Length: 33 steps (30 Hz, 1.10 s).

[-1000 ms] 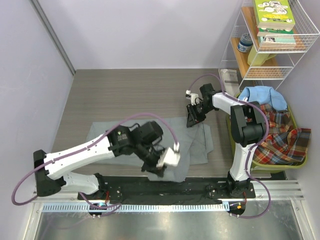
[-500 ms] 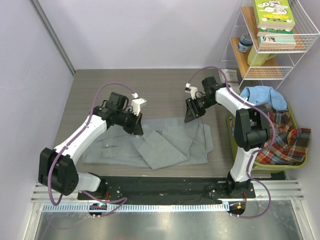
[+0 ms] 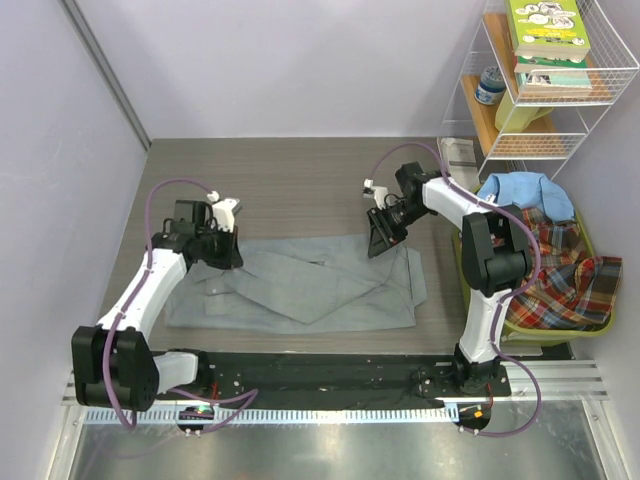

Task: Fold and stack the long sleeve shirts
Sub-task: Fold the shirt

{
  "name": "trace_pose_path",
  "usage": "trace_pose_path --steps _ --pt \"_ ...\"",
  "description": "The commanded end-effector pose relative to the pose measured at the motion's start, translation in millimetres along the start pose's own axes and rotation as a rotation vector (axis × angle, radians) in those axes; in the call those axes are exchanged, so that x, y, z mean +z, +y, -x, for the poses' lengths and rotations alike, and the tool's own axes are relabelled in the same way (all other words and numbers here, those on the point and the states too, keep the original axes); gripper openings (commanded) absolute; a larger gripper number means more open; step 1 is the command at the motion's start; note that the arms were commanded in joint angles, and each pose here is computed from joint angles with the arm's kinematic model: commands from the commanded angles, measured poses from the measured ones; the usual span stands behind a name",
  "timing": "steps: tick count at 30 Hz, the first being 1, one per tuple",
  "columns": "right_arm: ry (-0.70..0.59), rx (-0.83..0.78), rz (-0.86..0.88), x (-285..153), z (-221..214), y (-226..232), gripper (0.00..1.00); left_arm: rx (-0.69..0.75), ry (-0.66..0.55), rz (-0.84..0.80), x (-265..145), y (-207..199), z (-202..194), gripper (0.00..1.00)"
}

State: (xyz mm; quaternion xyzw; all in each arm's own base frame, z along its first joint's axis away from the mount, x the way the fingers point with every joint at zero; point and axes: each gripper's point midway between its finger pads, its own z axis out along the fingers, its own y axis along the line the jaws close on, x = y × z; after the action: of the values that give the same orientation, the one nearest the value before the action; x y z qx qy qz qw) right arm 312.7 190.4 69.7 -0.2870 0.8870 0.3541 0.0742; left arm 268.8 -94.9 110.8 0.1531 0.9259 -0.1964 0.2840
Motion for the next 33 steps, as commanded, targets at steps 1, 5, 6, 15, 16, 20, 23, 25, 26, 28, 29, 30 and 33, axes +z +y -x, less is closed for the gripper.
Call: trace_pose_path --steps 1,5,6,15,16,20,23,25,26,28,29,30,33 --pt "-0.004 -0.023 -0.012 -4.0 4.4 1.6 0.35 -0.029 -0.051 0.129 -0.3 34.4 11.5 0.0" --pt "-0.012 -0.03 -0.014 -8.8 7.8 5.7 0.35 -0.037 -0.038 0.185 0.0 51.7 6.8 0.0" --pt "-0.013 -0.032 -0.016 -10.1 8.6 6.4 0.35 -0.036 -0.037 0.184 0.3 53.2 6.0 0.0" --pt "-0.04 -0.113 -0.042 -27.6 17.2 35.2 0.35 0.064 0.058 0.134 -6.7 48.2 -4.8 0.51" --pt "-0.03 -0.139 -0.051 -25.4 16.7 41.8 0.35 0.086 0.055 0.131 -9.1 47.5 -3.3 0.52" --pt "0.009 -0.217 -0.067 -15.8 7.0 65.7 0.35 0.226 0.017 0.111 -17.0 44.4 8.0 0.52" --pt "0.056 -0.238 -0.072 0.4 -6.9 75.7 0.35 0.363 0.006 0.087 -18.2 41.7 16.8 0.52" --pt "0.102 -0.222 -0.075 13.7 -20.1 71.9 0.35 0.412 0.018 0.102 -17.5 47.0 20.7 0.52" --pt "0.122 -0.221 -0.08 20.7 -24.7 71.4 0.34 0.414 0.027 0.102 -17.9 48.1 20.6 0.52" --pt "0.145 -0.206 -0.106 31.2 -31.5 64.2 0.34 0.376 0.008 0.089 -19.0 47.3 26.0 0.52" --pt "0.169 -0.196 -0.134 37.4 -35.2 55.0 0.33 0.346 -0.016 0.076 -22.2 49.1 29.0 0.54" --pt "0.182 -0.184 -0.148 40.9 -37.4 50.8 0.33 0.316 -0.042 0.071 -25.4 51.2 32.5 0.55" --pt "0.241 -0.151 -0.205 55.1 -44.8 26.2 0.32 0.251 -0.115 0.044 -33.5 49.2 43.8 0.68"
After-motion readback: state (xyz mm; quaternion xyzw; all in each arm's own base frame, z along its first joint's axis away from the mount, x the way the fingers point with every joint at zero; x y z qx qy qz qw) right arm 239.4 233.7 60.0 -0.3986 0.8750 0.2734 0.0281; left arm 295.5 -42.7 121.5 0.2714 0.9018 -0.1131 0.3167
